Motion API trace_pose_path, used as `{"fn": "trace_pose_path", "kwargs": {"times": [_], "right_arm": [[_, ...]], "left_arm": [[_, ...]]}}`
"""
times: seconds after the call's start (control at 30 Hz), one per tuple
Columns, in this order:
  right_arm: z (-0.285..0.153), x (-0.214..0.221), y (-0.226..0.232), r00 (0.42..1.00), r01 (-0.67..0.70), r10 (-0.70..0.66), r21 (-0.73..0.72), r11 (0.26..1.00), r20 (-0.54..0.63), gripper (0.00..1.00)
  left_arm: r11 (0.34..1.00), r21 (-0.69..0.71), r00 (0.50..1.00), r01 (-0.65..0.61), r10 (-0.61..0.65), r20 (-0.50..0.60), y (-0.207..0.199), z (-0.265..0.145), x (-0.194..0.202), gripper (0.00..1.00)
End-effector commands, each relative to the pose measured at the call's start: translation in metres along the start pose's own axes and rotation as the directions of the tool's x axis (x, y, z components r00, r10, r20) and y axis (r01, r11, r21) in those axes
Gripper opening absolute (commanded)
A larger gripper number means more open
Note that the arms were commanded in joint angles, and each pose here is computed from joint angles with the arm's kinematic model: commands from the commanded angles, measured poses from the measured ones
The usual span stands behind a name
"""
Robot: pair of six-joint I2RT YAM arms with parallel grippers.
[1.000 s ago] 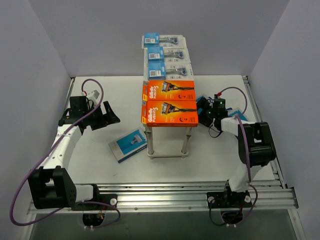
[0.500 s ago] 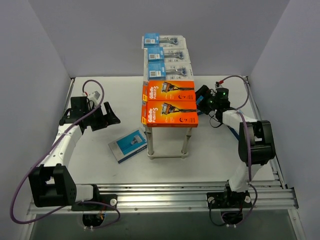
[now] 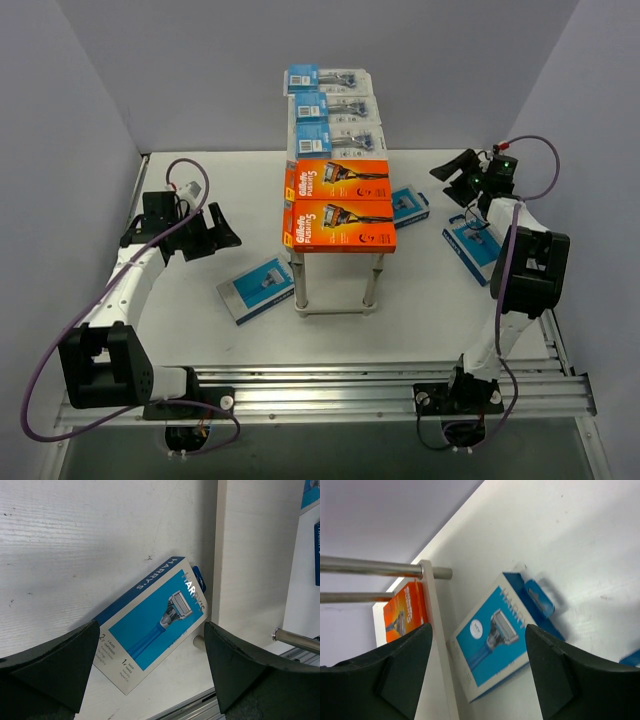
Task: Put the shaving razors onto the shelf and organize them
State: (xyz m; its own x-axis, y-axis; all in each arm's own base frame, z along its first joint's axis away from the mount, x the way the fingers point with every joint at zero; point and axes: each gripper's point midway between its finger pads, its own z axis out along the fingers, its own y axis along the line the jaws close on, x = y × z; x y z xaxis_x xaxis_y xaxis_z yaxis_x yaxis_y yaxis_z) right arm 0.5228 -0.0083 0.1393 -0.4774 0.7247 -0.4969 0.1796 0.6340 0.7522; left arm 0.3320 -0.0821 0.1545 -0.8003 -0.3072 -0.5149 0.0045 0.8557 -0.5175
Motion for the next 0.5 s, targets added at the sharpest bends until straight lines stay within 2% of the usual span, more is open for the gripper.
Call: {"fn": "trace_pose_path", "kwargs": {"times": [0.0, 0.2, 0.23, 0.27, 0.33, 0.47], "right_arm": [[0.019, 0.003, -0.013, 0.994, 0.01, -0.007, 0.028, 1.0, -0.111, 0.67], [0.049, 0.008, -0.048, 0.979, 0.057, -0.033, 0.113, 0.992, -0.203, 0.6], [0.053, 0.003, -0.046, 0.978, 0.077, -0.055, 0.105, 0.991, -0.203, 0.57], [0.055, 0.006, -0.052, 0.975, 0.074, -0.047, 0.118, 0.99, -0.218, 0.48], [0.064, 0.01, -0.059, 0.972, 0.065, -0.035, 0.119, 0.991, -0.233, 0.41], [0.073, 0.015, -0.063, 0.965, 0.06, -0.034, 0.096, 0.994, -0.259, 0.39]], "left_arm": [[0.998, 0.062, 0.999, -0.026, 0.024, 0.03, -0.013, 0.001, -0.01, 0.94], [0.998, 0.063, 0.999, -0.024, 0.022, 0.031, -0.012, 0.005, -0.011, 0.94], [0.998, 0.066, 0.999, -0.024, 0.022, 0.033, -0.012, 0.005, -0.012, 0.94], [0.997, 0.068, 0.999, -0.022, 0.02, 0.031, -0.012, 0.006, -0.012, 0.94], [0.998, 0.066, 0.999, -0.019, 0.017, 0.03, -0.012, 0.007, -0.012, 0.94], [0.997, 0.073, 0.999, -0.019, 0.016, 0.042, -0.013, 0.005, -0.016, 0.94]]}}
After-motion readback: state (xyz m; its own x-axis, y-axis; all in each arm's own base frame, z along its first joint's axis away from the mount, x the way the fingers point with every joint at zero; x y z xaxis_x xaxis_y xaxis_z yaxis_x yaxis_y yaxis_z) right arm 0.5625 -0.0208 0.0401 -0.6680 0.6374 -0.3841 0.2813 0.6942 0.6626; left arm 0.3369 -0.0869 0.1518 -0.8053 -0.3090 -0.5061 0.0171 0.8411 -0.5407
